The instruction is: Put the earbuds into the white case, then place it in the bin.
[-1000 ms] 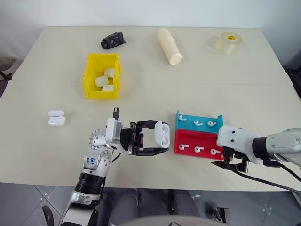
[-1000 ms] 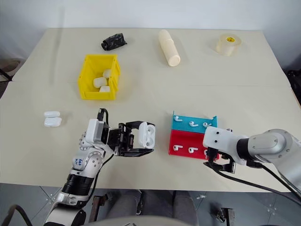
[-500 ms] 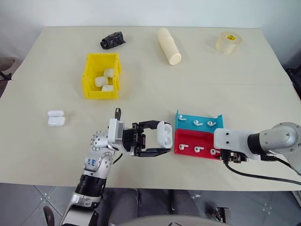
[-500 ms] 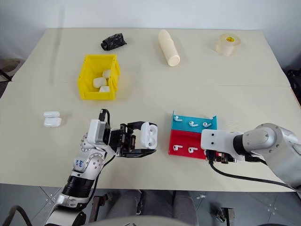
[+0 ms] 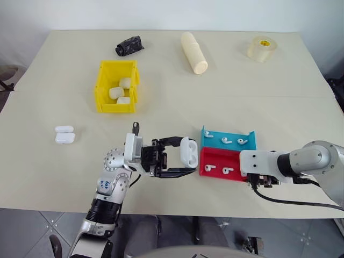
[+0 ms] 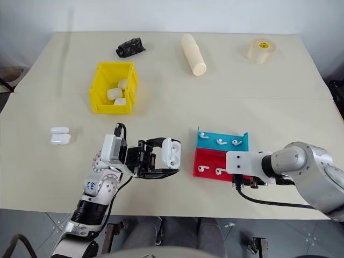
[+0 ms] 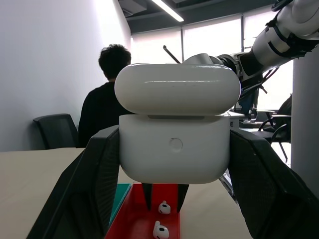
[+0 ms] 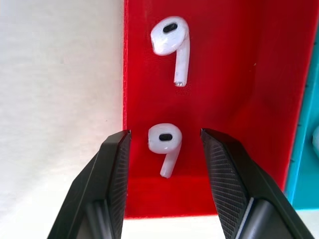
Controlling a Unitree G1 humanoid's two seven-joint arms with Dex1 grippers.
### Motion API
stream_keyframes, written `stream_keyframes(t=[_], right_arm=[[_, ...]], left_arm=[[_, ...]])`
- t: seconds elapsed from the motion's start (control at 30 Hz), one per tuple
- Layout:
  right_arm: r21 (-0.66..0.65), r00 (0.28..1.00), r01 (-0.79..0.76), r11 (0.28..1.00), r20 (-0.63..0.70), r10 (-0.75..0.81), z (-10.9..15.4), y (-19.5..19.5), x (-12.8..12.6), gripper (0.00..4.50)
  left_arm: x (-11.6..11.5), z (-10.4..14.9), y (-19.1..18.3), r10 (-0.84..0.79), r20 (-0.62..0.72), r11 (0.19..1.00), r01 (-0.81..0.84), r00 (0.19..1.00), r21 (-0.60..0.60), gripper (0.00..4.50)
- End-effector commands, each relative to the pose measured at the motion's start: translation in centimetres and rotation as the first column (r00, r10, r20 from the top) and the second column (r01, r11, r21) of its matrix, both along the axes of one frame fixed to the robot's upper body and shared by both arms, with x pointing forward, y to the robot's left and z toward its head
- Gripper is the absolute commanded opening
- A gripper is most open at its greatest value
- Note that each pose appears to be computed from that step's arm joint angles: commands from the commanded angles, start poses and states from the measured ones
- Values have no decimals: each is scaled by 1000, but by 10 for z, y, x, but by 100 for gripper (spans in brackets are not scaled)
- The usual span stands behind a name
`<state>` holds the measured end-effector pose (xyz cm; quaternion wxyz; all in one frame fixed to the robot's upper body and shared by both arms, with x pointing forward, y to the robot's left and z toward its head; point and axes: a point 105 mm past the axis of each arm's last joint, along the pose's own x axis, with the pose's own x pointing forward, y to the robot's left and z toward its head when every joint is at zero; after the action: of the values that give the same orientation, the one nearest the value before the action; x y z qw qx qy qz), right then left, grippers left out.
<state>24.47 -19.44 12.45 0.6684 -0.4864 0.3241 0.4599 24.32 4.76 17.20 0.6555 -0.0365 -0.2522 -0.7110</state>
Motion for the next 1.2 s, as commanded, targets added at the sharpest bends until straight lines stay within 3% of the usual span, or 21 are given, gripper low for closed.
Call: stream_keyframes(t=[0.03, 0.3, 0.53, 0.83, 1.07, 1.13, 1.2], right_arm=[[-8, 1000, -18, 1000, 8, 18, 0, 3, -1, 228], [-15, 1000, -26, 1000, 12, 26, -4, 2, 2, 228], [-16, 999, -34, 999, -1, 34, -6, 2, 2, 51], [16, 999, -44, 999, 8, 44, -1, 8, 3, 51], [334, 989, -136, 933, 99, 109, 46, 37, -4, 51], [453, 968, -215, 865, 218, 127, 59, 43, -3, 51], [587, 937, -310, 748, 323, 135, 74, 53, -10, 51]], left_arm=[[-7, 16, 0, -15, 56, 1000, 16, 998, -24, 281], [-7, 19, 0, -15, 55, 1000, 17, 998, -21, 281], [-8, 19, 0, -12, 53, 1000, 13, 999, -20, 281], [-7, 19, 1, -4, 50, 1000, 5, 999, -18, 281], [-7, 17, 6, -21, 15, 1000, 22, 1000, -15, 281], [-6, 16, 8, -24, -17, 999, 23, 1000, -24, 281], [-5, 16, 9, -23, -16, 999, 23, 1000, -32, 281]])
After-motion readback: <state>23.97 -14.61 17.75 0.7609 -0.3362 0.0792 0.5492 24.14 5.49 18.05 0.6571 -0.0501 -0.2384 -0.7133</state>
